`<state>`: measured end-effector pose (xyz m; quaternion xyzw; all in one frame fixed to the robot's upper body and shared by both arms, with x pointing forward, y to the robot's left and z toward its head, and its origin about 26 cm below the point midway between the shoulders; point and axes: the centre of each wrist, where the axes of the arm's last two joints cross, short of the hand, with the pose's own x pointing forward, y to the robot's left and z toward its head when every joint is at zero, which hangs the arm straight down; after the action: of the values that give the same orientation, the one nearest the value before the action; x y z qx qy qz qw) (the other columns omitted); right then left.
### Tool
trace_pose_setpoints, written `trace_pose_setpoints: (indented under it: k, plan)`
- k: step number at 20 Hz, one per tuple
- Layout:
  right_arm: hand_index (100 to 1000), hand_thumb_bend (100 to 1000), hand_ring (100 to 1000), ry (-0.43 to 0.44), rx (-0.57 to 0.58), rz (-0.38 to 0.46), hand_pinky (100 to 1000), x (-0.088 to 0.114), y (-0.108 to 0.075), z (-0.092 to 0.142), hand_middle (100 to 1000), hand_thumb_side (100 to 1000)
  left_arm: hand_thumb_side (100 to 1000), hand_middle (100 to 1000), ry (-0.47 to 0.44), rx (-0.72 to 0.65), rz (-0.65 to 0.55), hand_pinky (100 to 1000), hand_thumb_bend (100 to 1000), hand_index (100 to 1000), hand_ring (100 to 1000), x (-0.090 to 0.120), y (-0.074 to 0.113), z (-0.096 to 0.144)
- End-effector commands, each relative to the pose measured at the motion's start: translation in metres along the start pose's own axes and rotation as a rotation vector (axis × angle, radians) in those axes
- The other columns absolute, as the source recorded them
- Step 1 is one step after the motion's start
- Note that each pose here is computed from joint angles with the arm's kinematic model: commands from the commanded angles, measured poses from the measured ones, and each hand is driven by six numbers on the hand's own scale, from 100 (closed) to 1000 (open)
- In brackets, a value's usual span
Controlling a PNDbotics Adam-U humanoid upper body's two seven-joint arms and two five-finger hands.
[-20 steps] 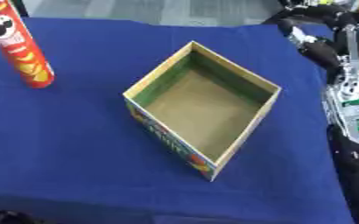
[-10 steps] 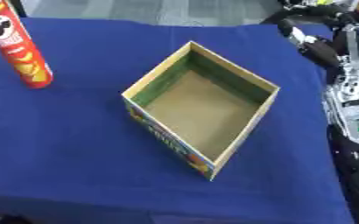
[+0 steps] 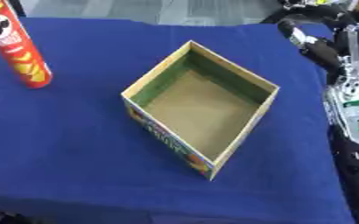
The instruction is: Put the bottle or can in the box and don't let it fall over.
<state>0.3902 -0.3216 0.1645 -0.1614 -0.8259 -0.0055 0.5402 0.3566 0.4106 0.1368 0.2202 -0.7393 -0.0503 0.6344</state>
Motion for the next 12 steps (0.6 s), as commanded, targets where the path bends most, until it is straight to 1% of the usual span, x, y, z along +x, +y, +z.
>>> trace_pose_setpoints:
  k: [1, 4, 7, 12]
  plan:
    - [808, 784, 979, -0.036, 0.004, 0.000, 732, 0.011, -0.004, -0.007, 1000, 340, 388, 926, -0.030, 0.027, -0.047, 906, 712, 906, 1000, 0.012, 0.008, -0.007]
    - [808, 785, 979, -0.036, 0.008, -0.002, 732, 0.011, -0.003, -0.007, 1000, 336, 390, 916, -0.032, 0.048, -0.064, 900, 725, 896, 1000, 0.015, 0.008, -0.011]
    - [808, 785, 978, -0.036, 0.011, -0.005, 733, 0.011, -0.003, -0.008, 1000, 334, 397, 906, -0.029, 0.067, -0.057, 892, 729, 889, 1000, 0.016, 0.006, -0.015]
    - [808, 786, 977, -0.040, 0.015, -0.012, 732, 0.013, -0.002, -0.009, 1000, 330, 409, 910, -0.022, 0.059, -0.044, 896, 738, 891, 1000, 0.017, 0.002, -0.022]
